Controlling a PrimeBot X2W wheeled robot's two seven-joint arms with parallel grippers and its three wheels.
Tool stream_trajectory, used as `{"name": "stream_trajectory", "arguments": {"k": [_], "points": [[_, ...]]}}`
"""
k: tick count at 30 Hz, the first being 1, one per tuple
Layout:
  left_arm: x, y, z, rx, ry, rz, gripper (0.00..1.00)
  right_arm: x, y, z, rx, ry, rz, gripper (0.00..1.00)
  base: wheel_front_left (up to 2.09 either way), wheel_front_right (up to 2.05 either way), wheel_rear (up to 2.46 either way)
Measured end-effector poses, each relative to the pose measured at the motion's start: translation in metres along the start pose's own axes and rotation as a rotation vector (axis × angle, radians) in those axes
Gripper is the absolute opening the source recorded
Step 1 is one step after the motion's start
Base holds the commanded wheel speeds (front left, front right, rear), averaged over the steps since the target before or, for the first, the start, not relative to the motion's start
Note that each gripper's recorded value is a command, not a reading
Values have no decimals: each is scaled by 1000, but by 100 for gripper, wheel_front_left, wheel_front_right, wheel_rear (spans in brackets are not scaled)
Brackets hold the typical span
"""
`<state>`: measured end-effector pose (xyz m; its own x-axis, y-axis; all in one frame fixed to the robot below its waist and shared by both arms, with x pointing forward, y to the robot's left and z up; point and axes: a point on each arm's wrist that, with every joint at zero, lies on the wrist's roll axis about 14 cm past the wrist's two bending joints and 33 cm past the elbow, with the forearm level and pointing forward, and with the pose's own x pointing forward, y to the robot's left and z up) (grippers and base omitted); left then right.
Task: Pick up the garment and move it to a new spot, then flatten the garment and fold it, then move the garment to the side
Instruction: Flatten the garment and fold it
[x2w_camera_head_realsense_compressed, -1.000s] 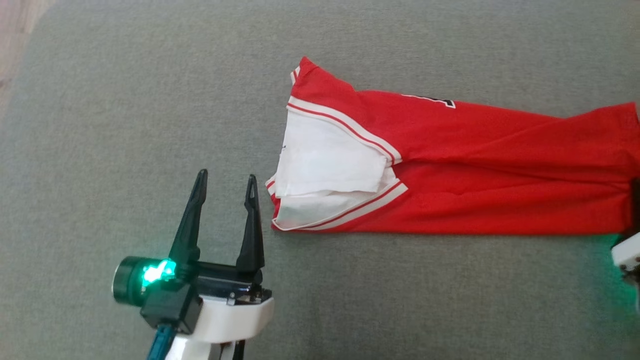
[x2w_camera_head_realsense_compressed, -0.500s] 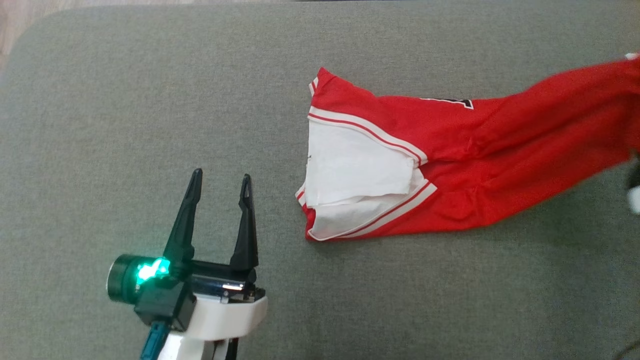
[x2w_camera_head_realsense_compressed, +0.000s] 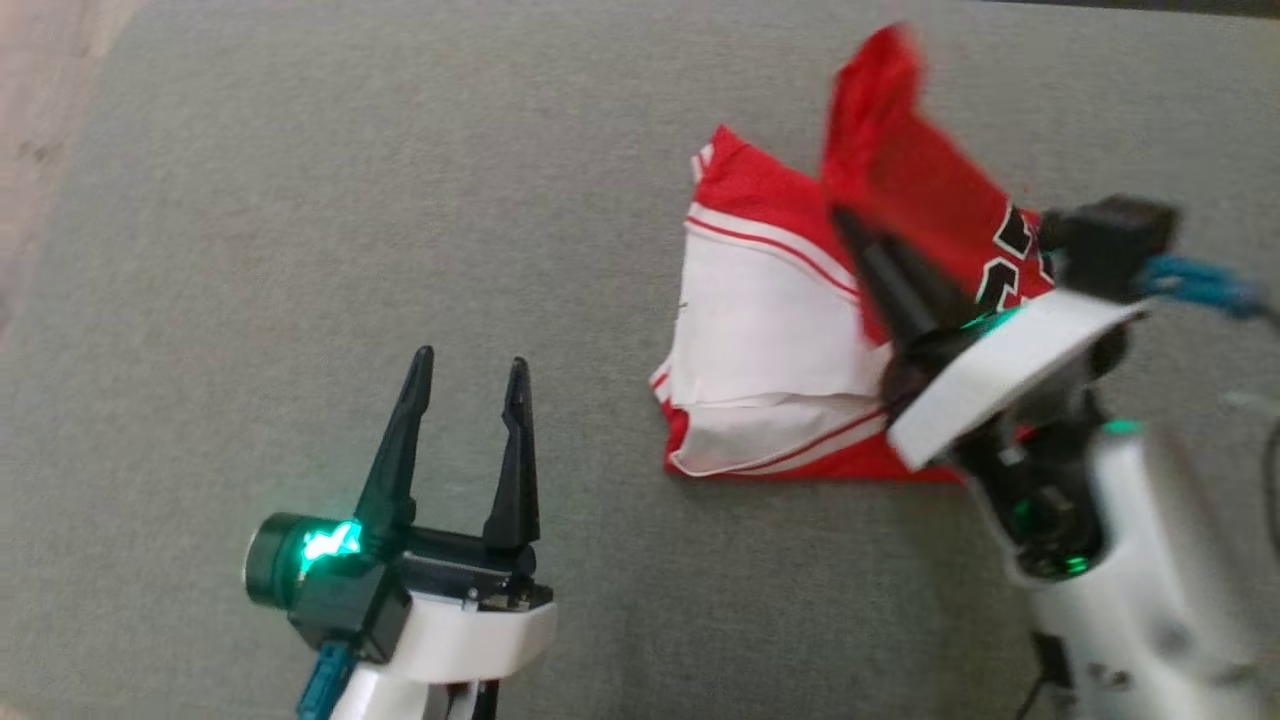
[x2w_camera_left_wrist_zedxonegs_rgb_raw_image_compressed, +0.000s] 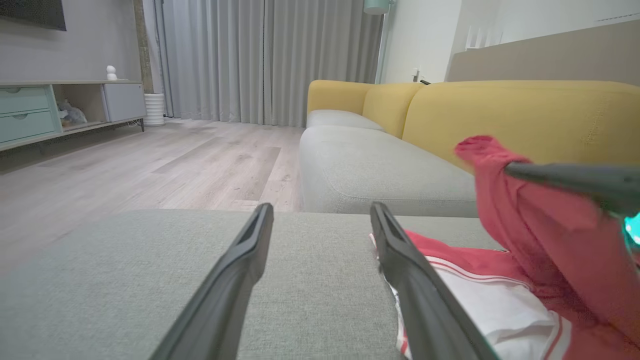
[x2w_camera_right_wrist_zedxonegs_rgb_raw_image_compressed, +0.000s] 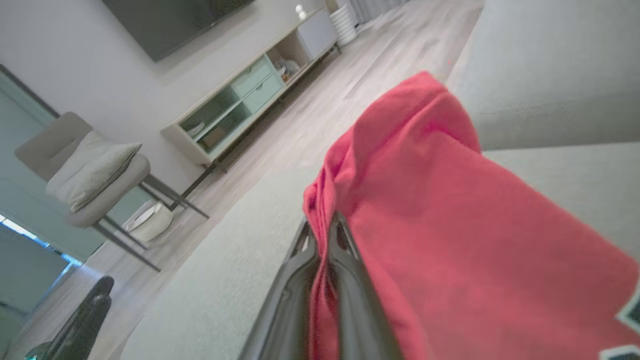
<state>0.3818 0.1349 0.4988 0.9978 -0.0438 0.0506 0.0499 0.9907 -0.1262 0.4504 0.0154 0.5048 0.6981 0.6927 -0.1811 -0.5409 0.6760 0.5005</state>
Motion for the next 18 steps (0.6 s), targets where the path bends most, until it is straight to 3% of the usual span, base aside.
{"name": "stream_trajectory", "arguments": {"k": [2, 3, 4, 5, 6, 12, 18], "points": [[-3, 6, 0, -2, 3, 24, 100, 10, 10, -23, 10, 59, 31, 0, 0, 0, 0], [-4, 9, 0, 1, 5, 36, 100, 14, 16, -34, 15, 88, 46, 8, 0, 0, 0], [-5, 11, 0, -1, 7, 44, 100, 18, 19, -43, 23, 106, 58, 42, 0, 0, 0], [-6, 14, -1, -2, 10, 53, 100, 20, 22, -51, 31, 118, 65, 85, 0, 0, 0], [-8, 15, -2, 1, 15, 58, 100, 23, 23, -55, 41, 117, 68, 100, 0, 0, 0], [-11, 19, 1, 8, 8, 79, 100, 23, 29, -40, 108, 8, 86, 100, 0, 0, 0], [-13, 11, 11, 5, -23, 55, 100, -4, 1, 17, 37, -225, -5, 100, 0, 0, 0]]}}
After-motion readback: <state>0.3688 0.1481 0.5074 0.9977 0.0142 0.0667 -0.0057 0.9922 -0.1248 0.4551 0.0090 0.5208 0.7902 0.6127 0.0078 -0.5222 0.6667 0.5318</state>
